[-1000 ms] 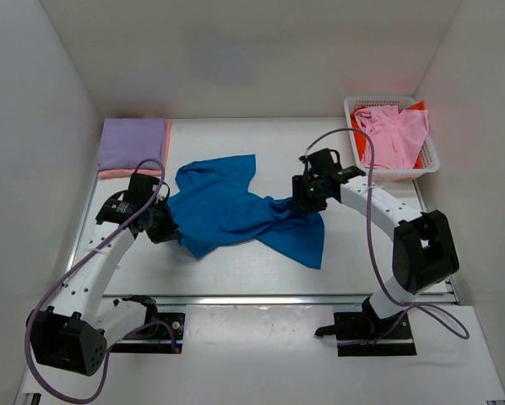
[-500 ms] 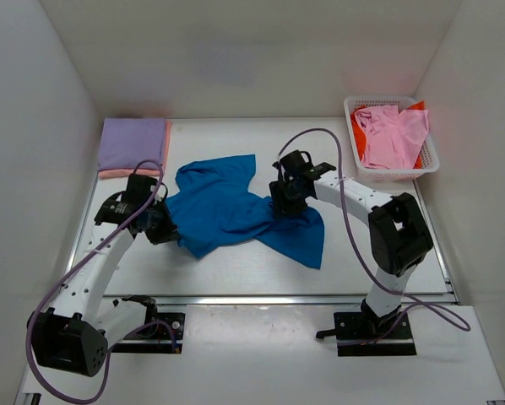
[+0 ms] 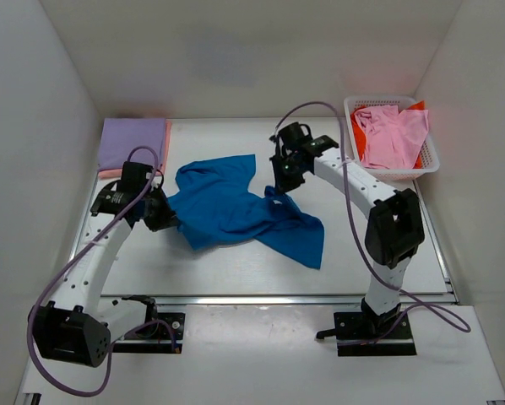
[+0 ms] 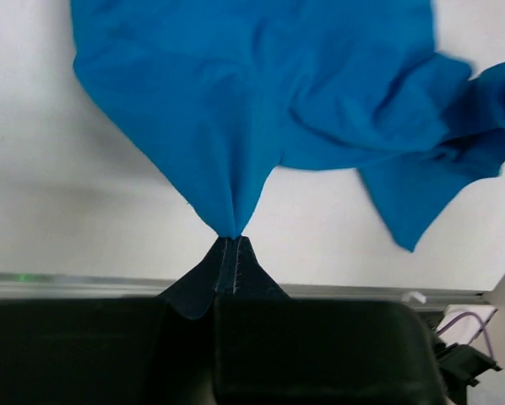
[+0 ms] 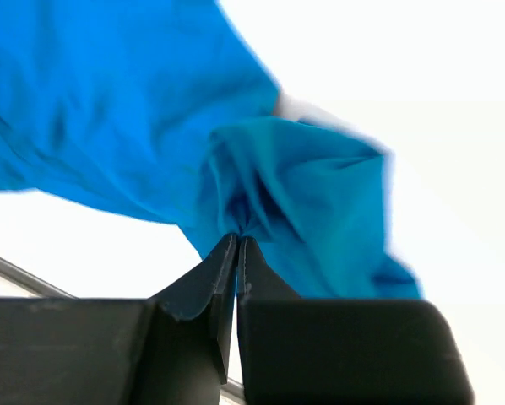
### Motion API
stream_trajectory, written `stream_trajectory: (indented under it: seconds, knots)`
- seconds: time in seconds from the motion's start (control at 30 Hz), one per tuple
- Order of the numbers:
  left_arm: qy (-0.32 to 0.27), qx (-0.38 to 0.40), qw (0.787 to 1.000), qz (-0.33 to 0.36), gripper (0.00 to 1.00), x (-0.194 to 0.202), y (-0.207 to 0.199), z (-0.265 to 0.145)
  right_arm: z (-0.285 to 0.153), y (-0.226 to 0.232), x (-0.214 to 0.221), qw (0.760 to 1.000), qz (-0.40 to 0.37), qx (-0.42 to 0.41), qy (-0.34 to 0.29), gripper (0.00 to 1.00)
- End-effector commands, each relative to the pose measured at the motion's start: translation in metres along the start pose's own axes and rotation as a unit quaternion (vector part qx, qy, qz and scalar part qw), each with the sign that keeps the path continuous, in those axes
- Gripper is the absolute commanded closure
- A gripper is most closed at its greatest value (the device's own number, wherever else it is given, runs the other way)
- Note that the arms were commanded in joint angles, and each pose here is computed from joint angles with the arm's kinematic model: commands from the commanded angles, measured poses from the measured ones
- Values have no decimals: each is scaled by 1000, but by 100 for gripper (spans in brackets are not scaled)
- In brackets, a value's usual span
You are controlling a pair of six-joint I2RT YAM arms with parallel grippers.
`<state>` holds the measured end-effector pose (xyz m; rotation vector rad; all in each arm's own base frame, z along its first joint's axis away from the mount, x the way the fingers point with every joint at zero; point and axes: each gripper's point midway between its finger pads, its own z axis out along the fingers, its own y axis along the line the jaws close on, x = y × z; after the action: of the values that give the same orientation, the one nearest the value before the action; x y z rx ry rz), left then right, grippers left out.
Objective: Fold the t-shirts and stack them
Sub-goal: Flatten out the tshirt
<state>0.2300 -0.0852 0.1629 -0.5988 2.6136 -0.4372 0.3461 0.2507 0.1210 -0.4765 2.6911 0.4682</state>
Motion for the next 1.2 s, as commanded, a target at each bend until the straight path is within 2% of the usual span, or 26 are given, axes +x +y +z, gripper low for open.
stream_trajectory:
  seconds: [0.0,0.17,0.23,0.4,0.43,0.47,0.53,0.63,0.67,0.8,0.97,1.07,1.13,1.17]
  knots:
    - [-37,36,999,1,100,-25,-24,-15,-63,-8,-43,997,11,6,-80,100]
    - [-90,47,995,-2,100,-61,-39,-37,-130,-20,-76,985,33,10,-171,100]
    - [-134,50,990,-2,100,-94,-51,-54,-165,-34,-87,975,44,18,-219,100]
    - [-257,115,959,-31,100,-222,-119,-130,-256,-80,-117,935,91,31,-340,100]
    - [-246,109,962,-38,100,-236,-122,-119,-277,-88,-122,923,102,28,-370,100]
    - [-284,137,948,-35,100,-253,-137,-155,-296,-93,-124,912,108,24,-395,100]
    - [-313,168,932,-66,100,-285,-145,-177,-324,-104,-128,895,114,29,-431,100]
    - [-325,198,921,-90,100,-290,-136,-185,-351,-114,-125,880,111,43,-460,100]
    - [-351,214,908,-86,100,-297,-137,-196,-362,-114,-122,874,108,41,-472,99]
    - [-408,243,878,-58,100,-275,-140,-231,-379,-116,-111,859,106,49,-498,100]
    - [-504,246,827,31,100,-249,-157,-306,-400,-100,-90,845,81,65,-524,100]
    - [-548,254,796,39,100,-228,-146,-336,-405,-91,-70,838,63,75,-536,100]
    - [-561,259,785,52,100,-213,-143,-350,-410,-89,-62,830,54,101,-546,100]
    - [-576,256,775,50,100,-205,-136,-364,-419,-79,-52,819,36,112,-562,100]
